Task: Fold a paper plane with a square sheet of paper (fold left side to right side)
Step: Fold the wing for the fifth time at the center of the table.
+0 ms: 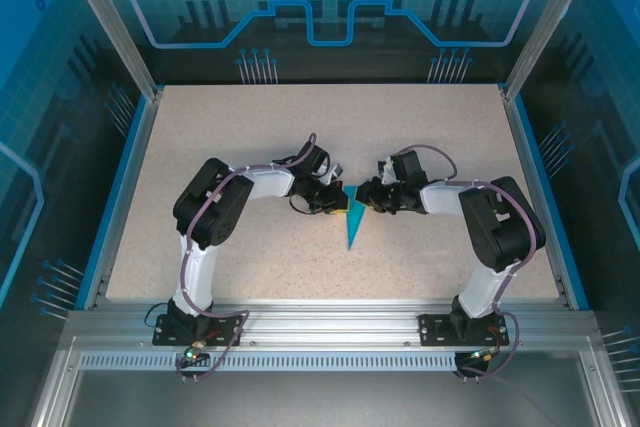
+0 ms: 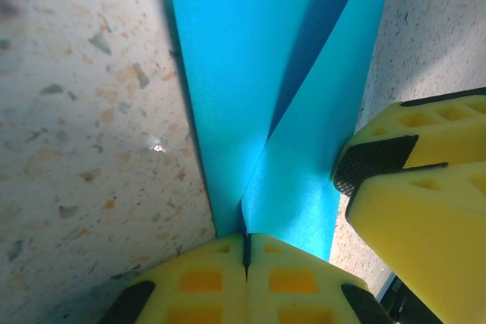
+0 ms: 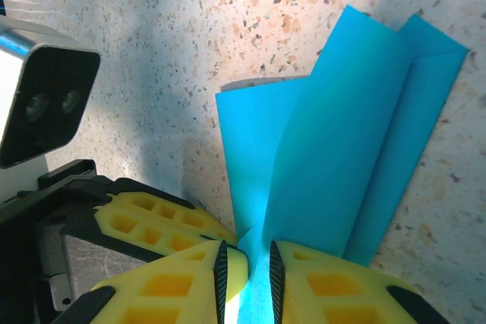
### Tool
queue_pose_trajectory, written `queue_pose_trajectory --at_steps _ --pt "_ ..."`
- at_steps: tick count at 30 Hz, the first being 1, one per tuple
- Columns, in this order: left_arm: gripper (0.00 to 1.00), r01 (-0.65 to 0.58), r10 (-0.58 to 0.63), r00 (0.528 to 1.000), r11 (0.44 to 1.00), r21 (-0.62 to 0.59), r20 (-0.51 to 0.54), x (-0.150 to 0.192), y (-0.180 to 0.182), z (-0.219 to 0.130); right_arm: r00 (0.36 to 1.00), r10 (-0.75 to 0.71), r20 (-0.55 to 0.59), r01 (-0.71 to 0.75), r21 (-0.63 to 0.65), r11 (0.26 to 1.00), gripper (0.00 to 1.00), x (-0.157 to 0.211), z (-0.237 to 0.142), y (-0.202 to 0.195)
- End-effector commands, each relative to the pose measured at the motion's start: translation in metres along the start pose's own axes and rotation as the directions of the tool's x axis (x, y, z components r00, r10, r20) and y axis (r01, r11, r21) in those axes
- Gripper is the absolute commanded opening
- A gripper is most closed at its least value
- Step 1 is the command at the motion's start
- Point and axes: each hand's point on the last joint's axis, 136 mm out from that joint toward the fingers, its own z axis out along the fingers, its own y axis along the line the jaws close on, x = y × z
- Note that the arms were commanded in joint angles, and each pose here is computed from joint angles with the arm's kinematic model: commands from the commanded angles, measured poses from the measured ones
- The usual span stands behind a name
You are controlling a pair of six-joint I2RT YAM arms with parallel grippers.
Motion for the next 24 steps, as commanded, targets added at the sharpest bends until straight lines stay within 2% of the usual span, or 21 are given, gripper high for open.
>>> queue_pose_trajectory --at_steps 1,16,22,24 --pt "0.0 0.032 -0.032 0.999 0.993 -0.112 -0.001 0.004 0.029 0.002 1.0 -0.01 -0.023 0.01 0.03 0.999 0.24 0.004 0.005 -0.005" --pt "0.0 0.033 -0.032 0.999 0.992 -0.122 0.003 0.003 0.03 0.0 0.998 0.021 -0.058 -0.015 0.097 0.995 0.24 0.012 0.009 -0.025" --pt "0.0 0.025 -0.024 1.0 0.993 -0.114 0.012 0.0 0.022 -0.005 0.994 0.074 -0.084 -0.058 0.179 0.982 0.24 0.024 0.006 -0.044" --pt "0.03 0.017 -0.015 1.0 0.993 -0.118 0.02 -0.001 0.016 -0.011 0.992 0.087 -0.091 -0.067 0.205 0.976 0.24 0.029 0.005 -0.051"
